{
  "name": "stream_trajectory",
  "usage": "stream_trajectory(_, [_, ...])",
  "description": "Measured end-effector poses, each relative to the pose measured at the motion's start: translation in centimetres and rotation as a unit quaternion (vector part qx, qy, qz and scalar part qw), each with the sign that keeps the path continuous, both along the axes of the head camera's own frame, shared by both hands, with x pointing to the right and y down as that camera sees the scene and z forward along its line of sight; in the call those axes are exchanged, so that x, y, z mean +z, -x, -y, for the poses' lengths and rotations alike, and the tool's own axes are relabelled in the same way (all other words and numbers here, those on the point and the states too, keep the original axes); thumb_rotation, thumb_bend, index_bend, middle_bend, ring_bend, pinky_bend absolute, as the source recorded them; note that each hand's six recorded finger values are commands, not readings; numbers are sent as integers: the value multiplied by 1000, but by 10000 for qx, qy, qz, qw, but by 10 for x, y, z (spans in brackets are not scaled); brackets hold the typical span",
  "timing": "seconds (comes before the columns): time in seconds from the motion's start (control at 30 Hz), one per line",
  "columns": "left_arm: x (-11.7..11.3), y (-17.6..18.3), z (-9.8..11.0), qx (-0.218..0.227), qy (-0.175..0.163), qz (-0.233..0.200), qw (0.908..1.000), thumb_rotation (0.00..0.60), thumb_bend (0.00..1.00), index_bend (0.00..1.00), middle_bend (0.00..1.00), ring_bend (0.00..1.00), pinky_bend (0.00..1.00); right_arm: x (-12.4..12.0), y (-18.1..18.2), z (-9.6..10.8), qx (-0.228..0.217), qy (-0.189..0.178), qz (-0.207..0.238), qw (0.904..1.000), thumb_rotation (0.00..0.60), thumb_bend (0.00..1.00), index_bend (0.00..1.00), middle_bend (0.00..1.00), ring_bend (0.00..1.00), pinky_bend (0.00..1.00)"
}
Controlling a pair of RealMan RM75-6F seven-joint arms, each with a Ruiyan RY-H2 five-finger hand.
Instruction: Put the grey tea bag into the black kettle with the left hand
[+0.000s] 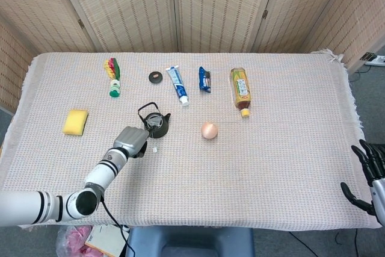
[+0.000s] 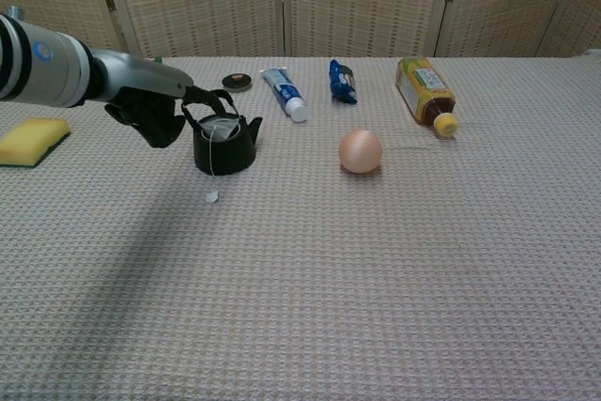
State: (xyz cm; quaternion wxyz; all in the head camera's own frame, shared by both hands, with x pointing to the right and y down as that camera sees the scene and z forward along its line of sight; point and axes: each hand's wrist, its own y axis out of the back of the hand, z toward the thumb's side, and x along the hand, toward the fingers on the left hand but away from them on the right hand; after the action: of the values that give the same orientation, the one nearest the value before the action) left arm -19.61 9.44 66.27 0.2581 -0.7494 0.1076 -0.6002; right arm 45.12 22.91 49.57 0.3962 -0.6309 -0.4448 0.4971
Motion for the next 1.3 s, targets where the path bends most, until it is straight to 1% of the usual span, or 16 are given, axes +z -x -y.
stream_trajectory(0.17, [9, 4, 17, -204, 197, 128, 9995, 600, 947, 0, 1000, 1000, 1000, 3, -3, 3, 71, 45, -22, 10000, 600, 259, 0, 0, 0, 0])
stream_trajectory(0.3, [17, 2, 25, -227, 302, 201, 9991, 600, 946, 0, 1000, 1000, 1000, 5, -4, 6, 100, 85, -23, 9999, 600, 259, 0, 0, 0, 0])
stream_trajectory(0.47, [25, -1, 21, -136, 397, 260, 9988, 600, 946, 0, 1000, 1000, 1000, 4, -4, 6, 118, 81, -32, 9999, 600, 259, 0, 0, 0, 0])
stream_trajectory(0.67, [34, -1, 18, -133, 468, 292, 9984, 600, 946, 0, 1000, 1000, 1000, 1, -4, 4, 96, 23, -7, 10000, 600, 259, 0, 0, 0, 0])
stream_trajectory(0.87, [42, 2, 18, -70, 472, 353, 9982, 600, 946, 0, 1000, 1000, 1000, -2, -4, 2, 89, -34, -7, 10000, 600, 259, 0, 0, 0, 0])
stream_trajectory(1.3, [57, 6, 18, -1, 492, 414, 9979, 600, 946, 0, 1000, 1000, 1000, 1, -4, 3, 94, 2, -46, 9999, 600, 259, 0, 0, 0, 0])
